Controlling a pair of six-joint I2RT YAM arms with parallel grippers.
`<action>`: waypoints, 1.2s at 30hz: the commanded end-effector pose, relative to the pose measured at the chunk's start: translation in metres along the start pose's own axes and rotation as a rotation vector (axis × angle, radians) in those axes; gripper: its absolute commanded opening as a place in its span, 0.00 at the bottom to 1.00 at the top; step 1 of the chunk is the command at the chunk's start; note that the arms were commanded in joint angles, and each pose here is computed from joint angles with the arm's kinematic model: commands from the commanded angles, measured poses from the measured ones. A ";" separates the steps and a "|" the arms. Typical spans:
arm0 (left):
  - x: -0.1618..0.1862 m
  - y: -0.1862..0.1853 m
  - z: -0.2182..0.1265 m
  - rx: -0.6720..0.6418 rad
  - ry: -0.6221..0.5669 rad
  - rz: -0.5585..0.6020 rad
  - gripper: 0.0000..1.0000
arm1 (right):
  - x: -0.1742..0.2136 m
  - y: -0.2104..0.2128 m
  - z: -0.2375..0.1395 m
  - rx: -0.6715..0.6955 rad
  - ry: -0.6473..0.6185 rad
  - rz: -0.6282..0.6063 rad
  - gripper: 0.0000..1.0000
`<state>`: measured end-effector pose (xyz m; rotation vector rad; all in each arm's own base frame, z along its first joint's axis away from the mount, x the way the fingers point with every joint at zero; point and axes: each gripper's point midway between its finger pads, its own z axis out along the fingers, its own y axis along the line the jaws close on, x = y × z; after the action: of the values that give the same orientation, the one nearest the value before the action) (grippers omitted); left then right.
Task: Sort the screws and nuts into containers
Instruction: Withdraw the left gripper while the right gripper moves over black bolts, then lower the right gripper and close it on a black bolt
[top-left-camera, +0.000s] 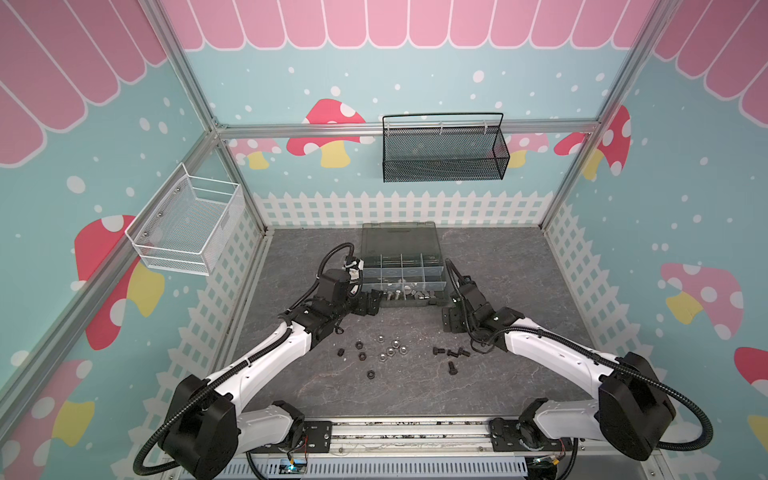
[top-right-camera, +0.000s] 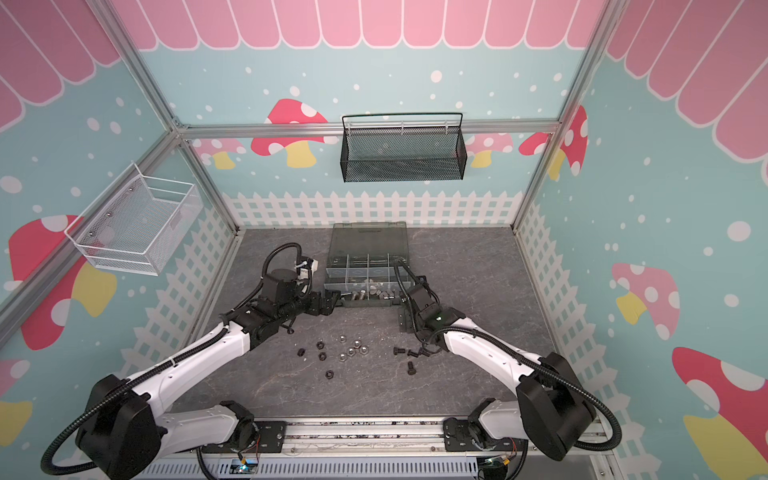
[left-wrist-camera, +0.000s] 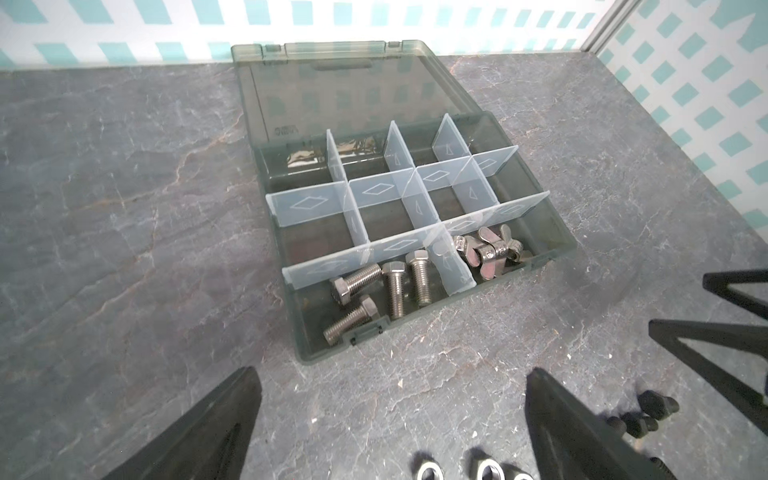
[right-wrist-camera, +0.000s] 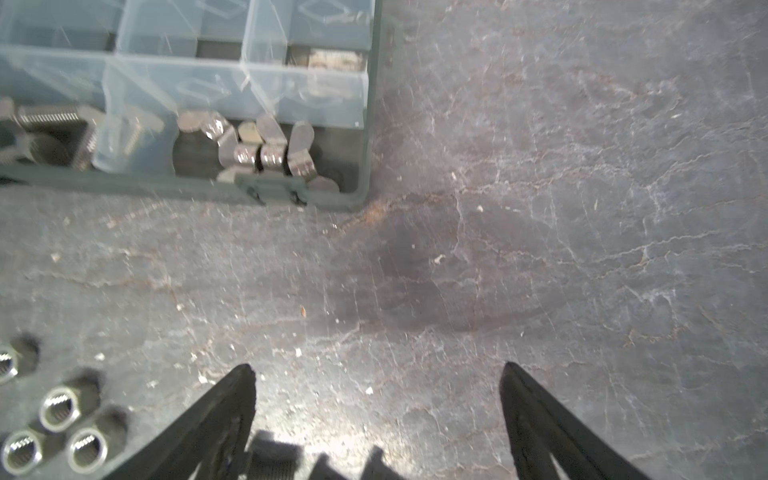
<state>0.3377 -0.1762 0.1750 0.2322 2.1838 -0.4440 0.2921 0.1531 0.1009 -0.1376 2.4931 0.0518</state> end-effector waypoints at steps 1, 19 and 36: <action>-0.005 0.002 -0.004 0.001 -0.067 -0.122 1.00 | 0.032 -0.006 0.000 -0.012 0.109 0.015 0.88; 0.003 -0.002 0.002 0.037 -0.060 -0.168 0.99 | 0.114 -0.025 0.005 0.010 0.349 0.113 0.56; 0.005 0.001 0.002 0.023 -0.054 -0.167 1.00 | 0.123 -0.027 0.011 0.022 0.386 0.140 0.54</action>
<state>0.3363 -0.1771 0.1707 0.0677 2.1556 -0.5594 0.2112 0.1220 0.0266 -0.0053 2.8435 0.0847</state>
